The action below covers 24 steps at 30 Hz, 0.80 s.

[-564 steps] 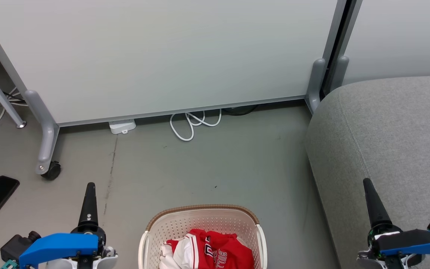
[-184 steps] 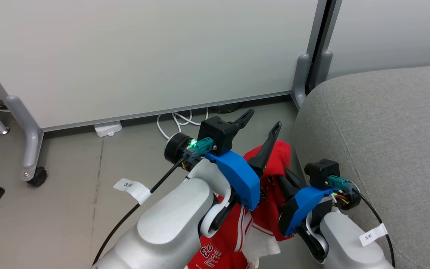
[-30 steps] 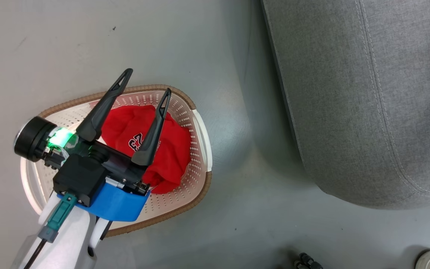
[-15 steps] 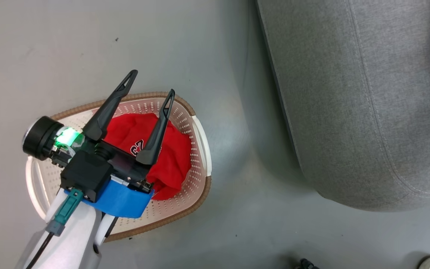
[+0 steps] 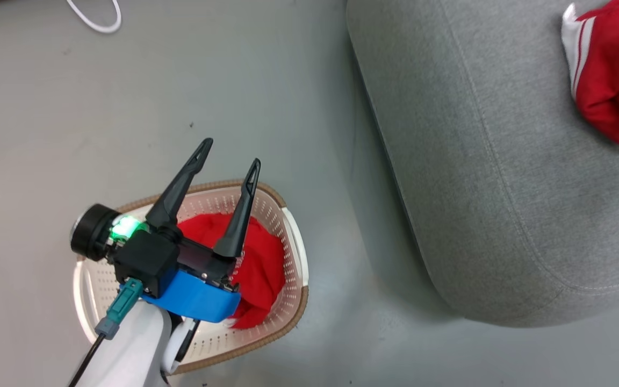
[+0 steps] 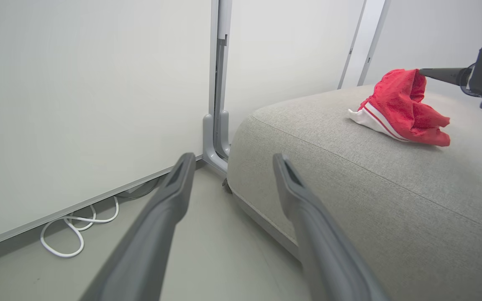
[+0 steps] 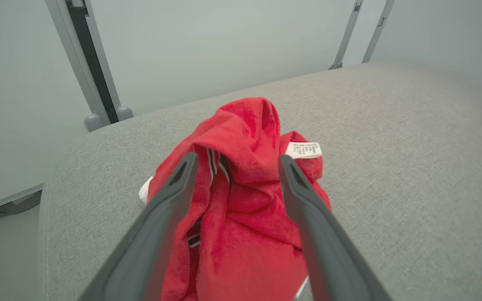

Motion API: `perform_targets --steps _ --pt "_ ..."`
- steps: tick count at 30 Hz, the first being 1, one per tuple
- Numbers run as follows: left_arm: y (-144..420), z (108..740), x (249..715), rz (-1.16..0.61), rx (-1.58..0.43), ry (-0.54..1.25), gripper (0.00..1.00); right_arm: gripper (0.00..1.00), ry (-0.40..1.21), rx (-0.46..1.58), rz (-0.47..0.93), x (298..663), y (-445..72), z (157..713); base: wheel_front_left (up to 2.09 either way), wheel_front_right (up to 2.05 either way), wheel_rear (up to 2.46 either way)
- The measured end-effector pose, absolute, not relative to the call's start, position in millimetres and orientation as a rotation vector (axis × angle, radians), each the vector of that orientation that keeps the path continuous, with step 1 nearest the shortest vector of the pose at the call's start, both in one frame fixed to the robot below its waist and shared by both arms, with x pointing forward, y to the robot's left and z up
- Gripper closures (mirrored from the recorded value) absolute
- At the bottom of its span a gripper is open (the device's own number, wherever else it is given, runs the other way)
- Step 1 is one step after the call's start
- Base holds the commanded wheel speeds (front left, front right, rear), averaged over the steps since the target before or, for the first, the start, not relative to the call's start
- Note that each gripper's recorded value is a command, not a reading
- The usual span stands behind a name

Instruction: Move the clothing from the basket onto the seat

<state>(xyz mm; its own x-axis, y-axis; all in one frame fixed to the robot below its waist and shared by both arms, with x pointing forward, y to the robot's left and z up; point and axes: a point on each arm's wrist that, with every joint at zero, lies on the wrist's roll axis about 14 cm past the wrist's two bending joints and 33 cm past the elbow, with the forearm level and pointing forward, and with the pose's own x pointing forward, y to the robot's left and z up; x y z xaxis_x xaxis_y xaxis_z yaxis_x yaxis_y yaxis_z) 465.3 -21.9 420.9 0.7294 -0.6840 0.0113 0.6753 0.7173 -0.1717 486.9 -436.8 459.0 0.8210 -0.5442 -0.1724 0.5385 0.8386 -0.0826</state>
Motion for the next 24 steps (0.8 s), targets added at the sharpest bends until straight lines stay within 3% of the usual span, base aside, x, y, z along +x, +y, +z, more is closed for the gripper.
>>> perform_targets --steps 24 --pt "54 479 416 -0.437 -0.184 0.006 0.0 0.0 0.011 0.058 -0.293 416 -310 493 0.0 0.0 0.0"
